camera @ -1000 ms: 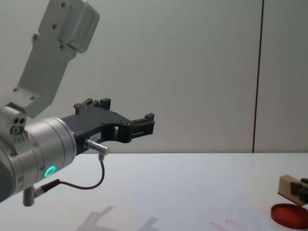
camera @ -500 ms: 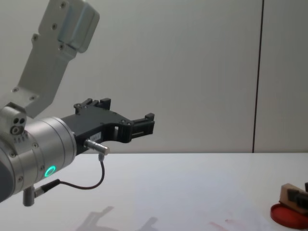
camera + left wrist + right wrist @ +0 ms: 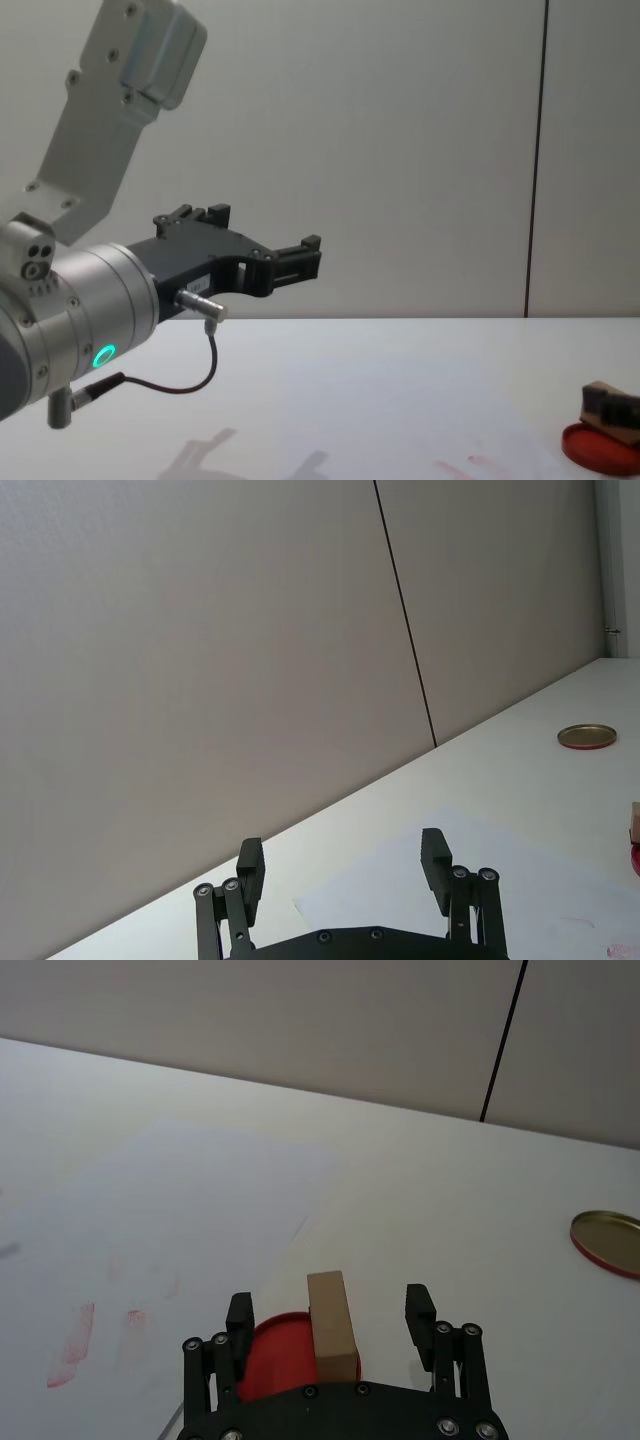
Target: Use the one hand to pick up the stamp and affix it onto the A4 paper.
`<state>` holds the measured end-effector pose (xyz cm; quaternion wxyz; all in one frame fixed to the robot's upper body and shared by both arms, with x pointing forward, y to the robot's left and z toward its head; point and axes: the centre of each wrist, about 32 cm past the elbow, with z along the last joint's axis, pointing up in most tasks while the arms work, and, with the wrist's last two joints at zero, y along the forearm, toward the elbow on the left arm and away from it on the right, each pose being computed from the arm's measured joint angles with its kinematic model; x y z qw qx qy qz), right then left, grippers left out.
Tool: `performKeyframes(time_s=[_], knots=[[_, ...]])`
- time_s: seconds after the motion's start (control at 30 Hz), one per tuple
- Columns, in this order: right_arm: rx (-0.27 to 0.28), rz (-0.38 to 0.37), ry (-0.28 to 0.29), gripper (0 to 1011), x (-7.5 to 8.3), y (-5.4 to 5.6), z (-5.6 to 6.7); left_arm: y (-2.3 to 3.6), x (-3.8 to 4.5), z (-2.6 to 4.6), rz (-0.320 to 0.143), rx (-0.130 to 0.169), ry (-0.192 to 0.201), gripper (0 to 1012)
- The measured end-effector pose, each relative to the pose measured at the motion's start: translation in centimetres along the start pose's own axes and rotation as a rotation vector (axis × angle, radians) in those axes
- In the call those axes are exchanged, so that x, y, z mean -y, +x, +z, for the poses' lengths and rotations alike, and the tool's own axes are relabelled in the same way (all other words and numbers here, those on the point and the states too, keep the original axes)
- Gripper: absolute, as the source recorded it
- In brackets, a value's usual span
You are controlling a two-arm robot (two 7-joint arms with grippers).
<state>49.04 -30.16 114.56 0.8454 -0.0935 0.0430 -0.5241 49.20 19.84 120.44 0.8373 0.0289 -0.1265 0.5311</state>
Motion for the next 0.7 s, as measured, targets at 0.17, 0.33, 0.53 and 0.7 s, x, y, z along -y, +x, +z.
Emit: performKeyframes(time_s=[0.17, 0.33, 0.53, 0.7], knots=[[0.009, -0.003, 0.029, 1001, 0.0, -0.1, 0.5, 0.00, 0.00, 0.00, 0.000, 0.000, 0.000, 993], [0.027, -0.013, 0.082, 1001, 0.1, -0.2, 1.7, 0.00, 0.00, 0.00, 0.000, 0.000, 0.000, 993], [0.041, -0.025, 0.129, 1001, 0.1, -0.4, 3.0, 0.00, 0.00, 0.00, 0.000, 0.000, 0.000, 993], [0.049, -0.033, 0.161, 1001, 0.2, -0.5, 3.8, 0.00, 0.00, 0.00, 0.000, 0.000, 0.000, 993]])
